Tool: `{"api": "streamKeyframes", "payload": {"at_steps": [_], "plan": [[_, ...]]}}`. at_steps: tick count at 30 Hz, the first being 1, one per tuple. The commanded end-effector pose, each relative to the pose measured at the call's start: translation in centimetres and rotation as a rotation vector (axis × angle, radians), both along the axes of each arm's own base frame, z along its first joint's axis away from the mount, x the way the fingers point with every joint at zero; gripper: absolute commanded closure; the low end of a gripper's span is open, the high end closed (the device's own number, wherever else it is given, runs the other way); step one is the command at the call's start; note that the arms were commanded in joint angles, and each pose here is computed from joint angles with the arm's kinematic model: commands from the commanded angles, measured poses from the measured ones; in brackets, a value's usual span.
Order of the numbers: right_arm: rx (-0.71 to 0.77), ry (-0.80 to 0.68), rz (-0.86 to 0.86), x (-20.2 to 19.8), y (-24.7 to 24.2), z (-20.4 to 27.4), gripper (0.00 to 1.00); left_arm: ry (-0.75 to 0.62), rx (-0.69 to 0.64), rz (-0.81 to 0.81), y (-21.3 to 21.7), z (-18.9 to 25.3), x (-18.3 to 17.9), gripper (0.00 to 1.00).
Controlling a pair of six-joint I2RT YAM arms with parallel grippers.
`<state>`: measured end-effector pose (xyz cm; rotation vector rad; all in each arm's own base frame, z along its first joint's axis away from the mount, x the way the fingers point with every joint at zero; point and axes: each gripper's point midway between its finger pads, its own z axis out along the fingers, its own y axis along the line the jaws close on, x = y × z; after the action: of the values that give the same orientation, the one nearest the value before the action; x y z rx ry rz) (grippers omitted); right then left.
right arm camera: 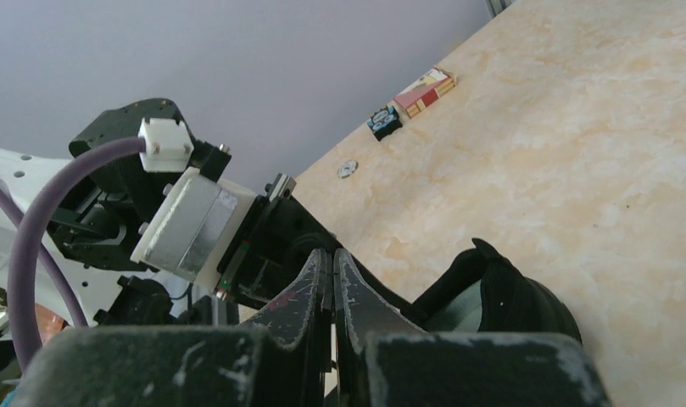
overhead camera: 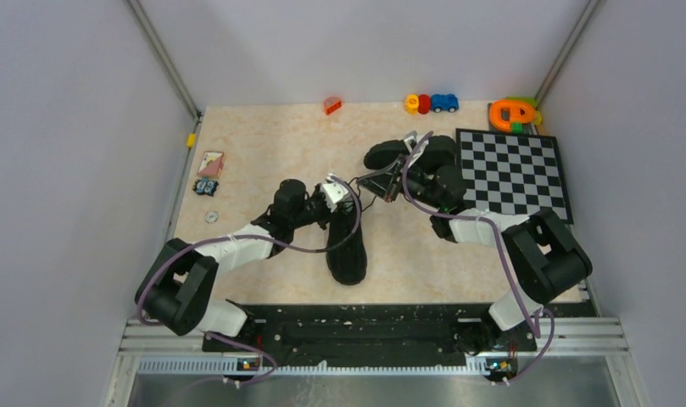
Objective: Tie the shoes
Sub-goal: Cross the shoelace with the shoelace.
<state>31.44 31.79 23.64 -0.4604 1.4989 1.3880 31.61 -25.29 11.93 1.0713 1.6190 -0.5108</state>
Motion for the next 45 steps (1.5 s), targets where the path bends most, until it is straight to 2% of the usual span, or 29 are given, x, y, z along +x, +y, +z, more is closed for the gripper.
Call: {"api": "streamKeyframes", "payload": {"at_steps": [1, 3, 8, 12, 18, 23, 28, 33, 36, 40, 45], "plan": [[0.016, -0.054, -0.009, -0.3, -0.5, 0.8, 1.00, -0.022, -0.049, 0.017, -1.0, 2.3, 1.4, 0.82], [0.011, -0.051, -0.009, -0.5, -0.6, 0.5, 1.00, -0.018, -0.055, 0.032, -0.8, 2.7, 1.3, 0.75], [0.005, -0.048, -0.006, -0.8, -0.7, -0.1, 1.00, -0.028, -0.090, 0.135, 0.7, 4.8, 1.5, 0.68], [-0.001, -0.053, -0.007, -0.9, -0.9, -0.3, 1.00, -0.032, -0.106, 0.196, 1.8, 6.6, 1.3, 0.66], [-0.005, -0.052, -0.004, -1.0, -0.9, -0.4, 1.00, 0.038, -0.123, 0.253, 2.8, 8.3, 0.6, 0.65], [-0.009, -0.054, -0.004, -1.1, -0.9, -0.5, 1.00, 0.146, -0.148, 0.243, 2.5, 9.1, -0.9, 0.73], [-0.014, -0.055, -0.012, -1.1, -1.1, -0.8, 1.00, 0.240, -0.152, 0.118, 0.8, 8.9, -3.0, 0.81], [-0.014, -0.053, -0.010, -1.1, -1.2, -0.9, 1.00, 0.364, -0.094, 0.044, -0.6, 7.4, -3.4, 0.82], [-0.015, -0.052, -0.010, -1.1, -1.3, -0.9, 1.00, 0.458, -0.050, 0.056, -0.9, 6.5, -3.1, 0.89], [-0.014, -0.055, -0.009, -1.0, -1.3, -0.8, 1.00, 0.533, -0.009, 0.075, -1.2, 5.8, -2.6, 0.88], [-0.015, -0.054, -0.008, -1.0, -1.3, -0.9, 1.00, 0.531, -0.008, 0.086, -1.2, 5.5, -2.2, 0.85]]}}
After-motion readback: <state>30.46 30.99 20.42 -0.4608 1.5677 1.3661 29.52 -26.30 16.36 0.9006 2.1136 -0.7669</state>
